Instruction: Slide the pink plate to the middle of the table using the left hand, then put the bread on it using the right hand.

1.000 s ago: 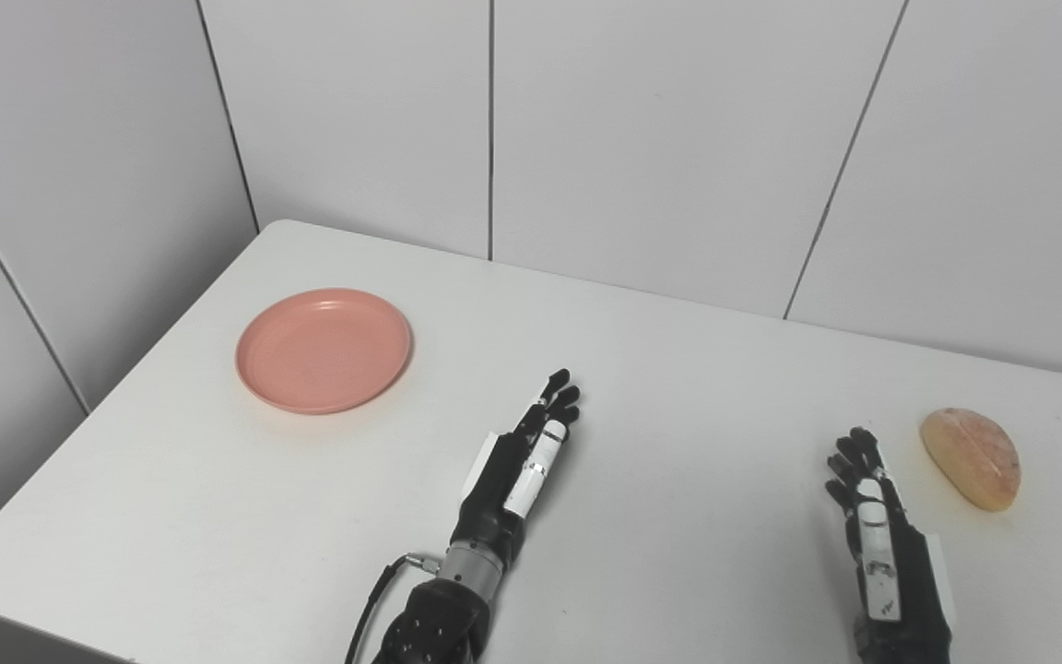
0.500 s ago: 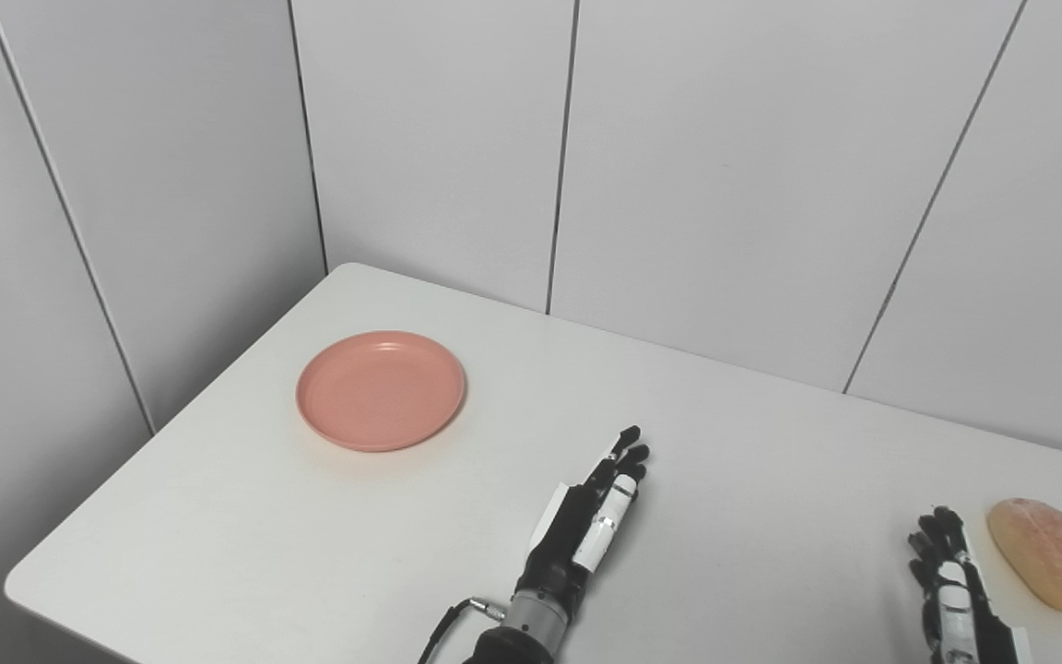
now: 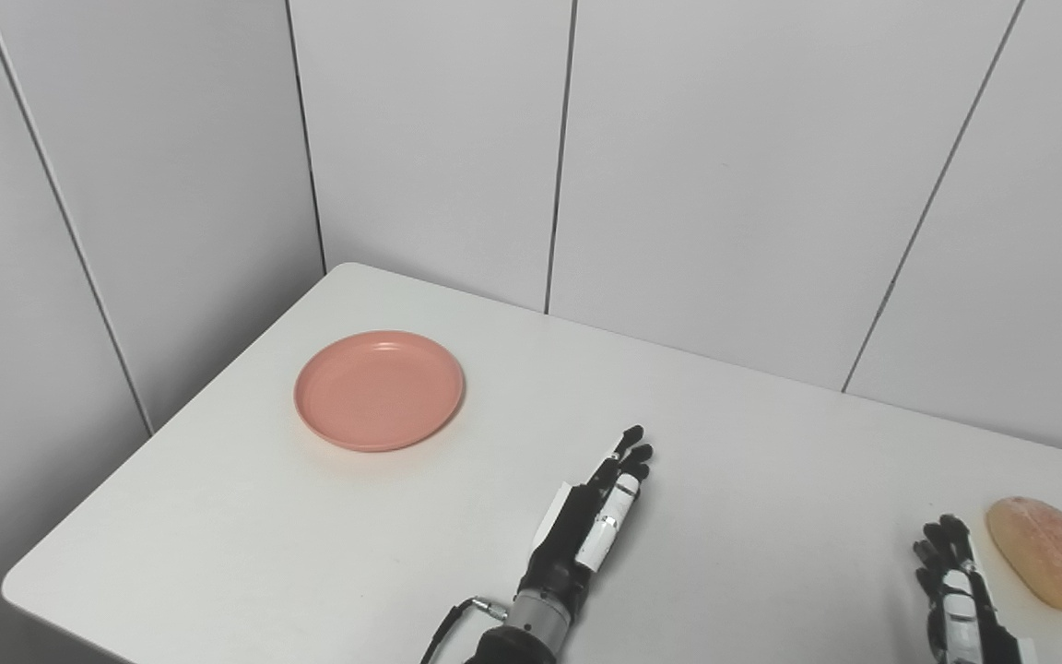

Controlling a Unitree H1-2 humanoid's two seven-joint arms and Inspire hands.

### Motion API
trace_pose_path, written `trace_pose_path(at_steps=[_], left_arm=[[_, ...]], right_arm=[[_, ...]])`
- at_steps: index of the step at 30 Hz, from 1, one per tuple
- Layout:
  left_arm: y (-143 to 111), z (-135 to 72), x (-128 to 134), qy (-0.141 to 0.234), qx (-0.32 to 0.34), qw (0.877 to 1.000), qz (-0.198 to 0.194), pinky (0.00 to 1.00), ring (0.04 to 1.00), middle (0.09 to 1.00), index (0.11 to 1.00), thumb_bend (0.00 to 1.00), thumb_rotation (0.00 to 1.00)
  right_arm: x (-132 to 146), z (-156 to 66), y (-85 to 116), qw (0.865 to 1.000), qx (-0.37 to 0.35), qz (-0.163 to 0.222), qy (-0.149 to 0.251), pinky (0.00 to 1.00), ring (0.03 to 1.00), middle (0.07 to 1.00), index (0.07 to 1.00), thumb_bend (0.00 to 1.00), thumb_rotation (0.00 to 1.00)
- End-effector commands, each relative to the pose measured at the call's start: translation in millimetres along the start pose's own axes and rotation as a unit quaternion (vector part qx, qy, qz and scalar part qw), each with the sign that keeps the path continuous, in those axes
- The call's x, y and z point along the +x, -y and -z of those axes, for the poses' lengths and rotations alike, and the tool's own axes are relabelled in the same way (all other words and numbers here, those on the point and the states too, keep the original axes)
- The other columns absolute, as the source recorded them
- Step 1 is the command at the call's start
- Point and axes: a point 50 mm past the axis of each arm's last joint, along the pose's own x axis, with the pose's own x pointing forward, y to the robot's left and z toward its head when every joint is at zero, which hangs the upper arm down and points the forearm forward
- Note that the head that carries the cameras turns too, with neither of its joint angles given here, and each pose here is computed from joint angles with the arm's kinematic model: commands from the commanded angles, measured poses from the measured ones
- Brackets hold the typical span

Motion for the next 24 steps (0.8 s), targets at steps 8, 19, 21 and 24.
trace_pose_path(at_steps=[8,19,21,24], left_arm=[[4,-8,-9,-0.003,-0.022,1.0,0.022,0.94,0.932,0.942,0.928,0.36,0.97],[-9,-63,-1,0.069,-0.002,0.997,0.024,0.93,0.919,0.932,0.921,0.37,1.0],[-11,-71,1,0.078,0.001,0.997,0.022,0.91,0.91,0.925,0.914,0.37,1.0],[-17,-90,4,0.094,0.003,0.995,0.019,0.91,0.909,0.924,0.913,0.36,1.0]], right_arm=[[-12,8,1,1.0,0.003,0.004,-0.022,0.99,0.956,0.952,0.957,0.08,1.0],[-12,5,0,0.999,0.009,0.007,-0.03,1.0,0.971,0.96,0.958,0.07,1.0],[-12,5,-1,1.0,0.008,0.005,-0.029,1.0,0.974,0.963,0.959,0.07,1.0],[-12,4,-2,0.999,0.012,0.005,-0.034,1.0,0.978,0.967,0.962,0.07,1.0]])
